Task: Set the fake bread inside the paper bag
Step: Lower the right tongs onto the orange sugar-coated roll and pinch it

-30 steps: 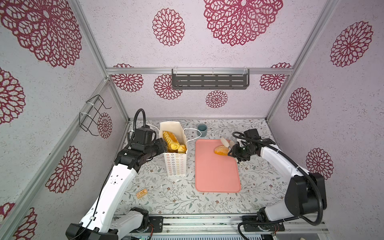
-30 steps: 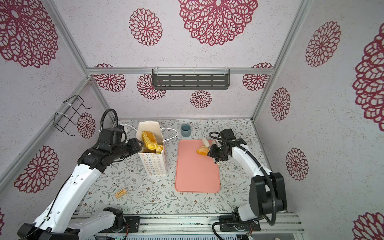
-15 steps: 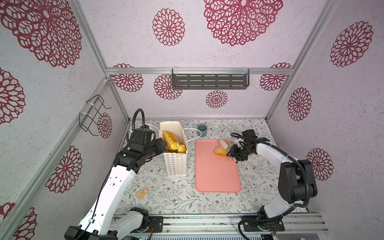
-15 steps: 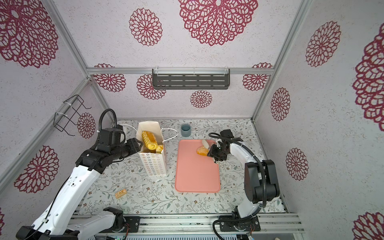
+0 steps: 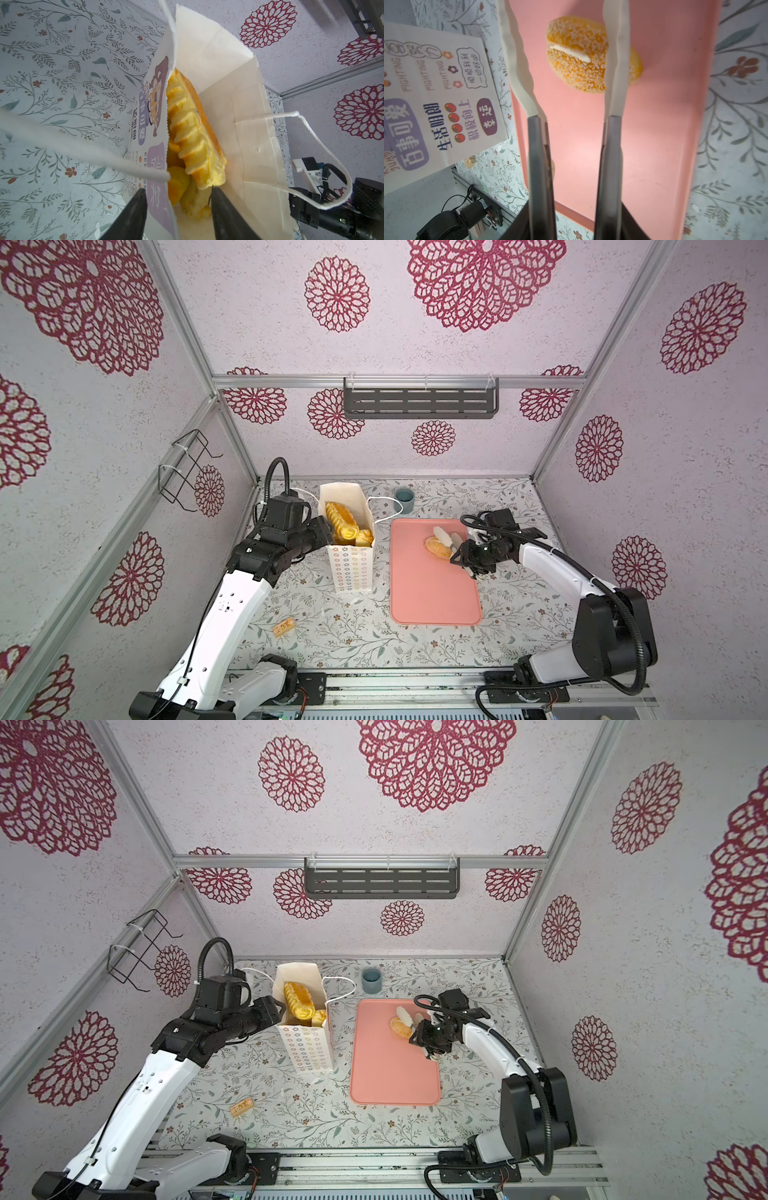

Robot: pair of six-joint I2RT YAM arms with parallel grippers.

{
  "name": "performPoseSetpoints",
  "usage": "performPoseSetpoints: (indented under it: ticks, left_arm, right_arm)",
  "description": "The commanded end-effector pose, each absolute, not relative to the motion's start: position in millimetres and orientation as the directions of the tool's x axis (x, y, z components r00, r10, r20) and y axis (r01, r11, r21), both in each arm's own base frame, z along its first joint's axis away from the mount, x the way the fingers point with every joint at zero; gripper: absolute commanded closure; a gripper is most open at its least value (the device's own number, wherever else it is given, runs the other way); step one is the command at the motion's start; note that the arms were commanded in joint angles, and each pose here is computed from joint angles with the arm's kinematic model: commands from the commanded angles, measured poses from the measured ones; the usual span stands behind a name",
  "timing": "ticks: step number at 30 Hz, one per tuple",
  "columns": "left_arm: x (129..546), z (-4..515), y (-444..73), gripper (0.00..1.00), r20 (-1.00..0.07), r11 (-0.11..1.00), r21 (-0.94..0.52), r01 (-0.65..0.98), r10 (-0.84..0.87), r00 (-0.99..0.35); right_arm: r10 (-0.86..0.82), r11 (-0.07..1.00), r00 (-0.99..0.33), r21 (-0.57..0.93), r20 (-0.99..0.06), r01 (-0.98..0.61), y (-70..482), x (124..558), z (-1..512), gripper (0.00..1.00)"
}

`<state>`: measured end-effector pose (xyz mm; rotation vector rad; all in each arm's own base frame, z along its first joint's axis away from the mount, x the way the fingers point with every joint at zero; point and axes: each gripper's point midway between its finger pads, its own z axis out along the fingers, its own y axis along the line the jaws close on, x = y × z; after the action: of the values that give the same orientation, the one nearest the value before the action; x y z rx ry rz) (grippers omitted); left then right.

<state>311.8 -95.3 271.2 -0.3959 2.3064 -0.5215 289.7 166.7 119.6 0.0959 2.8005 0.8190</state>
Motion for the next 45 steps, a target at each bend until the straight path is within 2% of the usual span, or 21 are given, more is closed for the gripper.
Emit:
performPoseSetpoints:
  ticks: [1,14,27,35,45]
  left_arm:
    - [315,270,-92,0.47,-0.597,0.874,-0.468,-0.131,-0.422,-0.682]
    - [313,268,-91,0.47,-0.594,0.872,-0.470,-0.135,-0.426,-0.682]
    - [316,268,-94,0.47,-0.592,0.870,-0.476,-0.127,-0.423,-0.686]
    - [318,270,-96,0.48,-0.593,0.868,-0.483,-0.116,-0.422,-0.686]
    - [320,270,-95,0.47,-0.596,0.871,-0.477,-0.119,-0.420,-0.684]
  right_arm:
    - [0.094,0.837,-0.977,0.547,-0.194,-0.028,178,276,131,0.53]
    - [0.063,0.849,-0.976,0.526,-0.207,-0.057,183,265,142,0.53]
    - [0.128,0.857,-0.964,0.516,-0.234,-0.011,161,230,155,0.52]
    - [0.067,0.918,-0.980,0.396,-0.186,-0.013,141,217,119,0.51]
    - [0.009,0.938,-0.991,0.346,-0.131,-0.037,137,208,95,0.48]
